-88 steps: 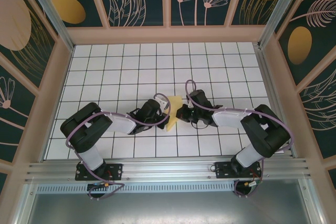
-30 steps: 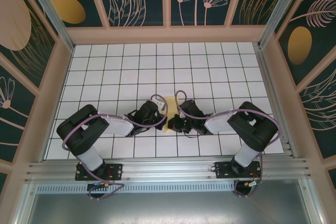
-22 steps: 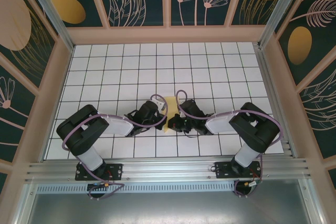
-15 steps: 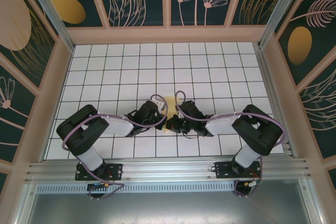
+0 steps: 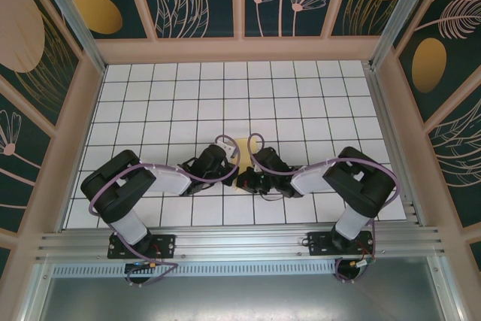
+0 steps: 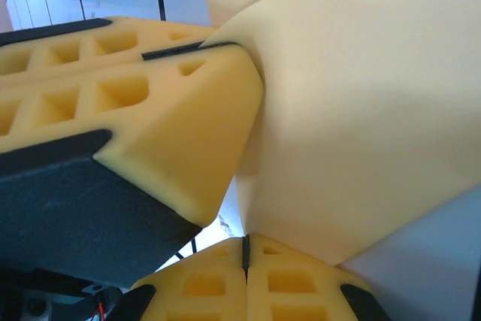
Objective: Fold a paper plane with a square sheet of paper (pick it up from the middle)
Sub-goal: Third fold the triangle at the center of the table.
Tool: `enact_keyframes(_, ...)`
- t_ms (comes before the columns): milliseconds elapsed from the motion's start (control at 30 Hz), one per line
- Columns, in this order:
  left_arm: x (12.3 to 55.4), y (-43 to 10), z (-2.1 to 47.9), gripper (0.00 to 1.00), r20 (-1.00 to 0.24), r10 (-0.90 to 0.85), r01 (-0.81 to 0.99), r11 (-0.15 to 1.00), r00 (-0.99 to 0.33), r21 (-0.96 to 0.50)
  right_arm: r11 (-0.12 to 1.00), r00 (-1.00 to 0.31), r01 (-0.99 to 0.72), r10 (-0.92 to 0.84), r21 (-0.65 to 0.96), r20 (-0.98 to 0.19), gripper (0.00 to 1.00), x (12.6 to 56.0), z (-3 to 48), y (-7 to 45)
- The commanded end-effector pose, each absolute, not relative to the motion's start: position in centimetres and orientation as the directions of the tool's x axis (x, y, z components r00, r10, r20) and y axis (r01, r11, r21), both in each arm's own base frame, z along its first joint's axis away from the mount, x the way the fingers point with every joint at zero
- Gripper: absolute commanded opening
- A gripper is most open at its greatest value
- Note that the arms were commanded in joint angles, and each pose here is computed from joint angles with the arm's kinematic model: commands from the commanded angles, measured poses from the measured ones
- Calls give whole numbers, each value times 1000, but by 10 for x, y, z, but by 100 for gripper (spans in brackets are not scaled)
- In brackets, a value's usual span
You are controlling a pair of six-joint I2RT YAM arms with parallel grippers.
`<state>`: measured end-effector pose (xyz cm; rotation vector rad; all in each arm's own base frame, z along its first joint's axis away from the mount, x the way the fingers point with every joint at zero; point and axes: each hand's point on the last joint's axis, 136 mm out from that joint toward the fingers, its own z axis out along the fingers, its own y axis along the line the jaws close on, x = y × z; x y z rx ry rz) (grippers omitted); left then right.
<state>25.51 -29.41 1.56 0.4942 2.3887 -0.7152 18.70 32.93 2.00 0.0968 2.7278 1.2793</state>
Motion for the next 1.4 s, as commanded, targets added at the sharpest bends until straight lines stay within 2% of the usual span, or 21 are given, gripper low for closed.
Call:
enact_keyframes(0,245,-279,-3,0,-575,199,458,817,-794,-350,641,-987,-14,113,768,-112,6,184,28,328)
enact_keyframes(167,246,-279,-2,0,-576,197,458,817,-793,-352,633,-991,-19,94,774,-100,6,176,26,335)
enact_keyframes(467,245,-278,-2,0,-576,199,459,817,-793,-349,718,-992,51,117,694,-48,6,172,-10,322)
enact_keyframes(633,245,-278,-2,0,-576,201,460,818,-792,-347,696,-984,1,129,718,-123,6,184,21,323)
enact_keyframes(800,245,-277,-2,0,-575,208,460,821,-791,-337,696,-958,-16,194,718,-210,7,213,50,303)
enact_keyframes(1000,246,-278,-2,0,-575,208,461,821,-791,-338,667,-952,-22,213,744,-219,7,238,54,296)
enact_keyframes(1367,246,-278,-5,0,-565,219,461,823,-796,-332,759,-967,49,198,649,-158,6,242,6,287)
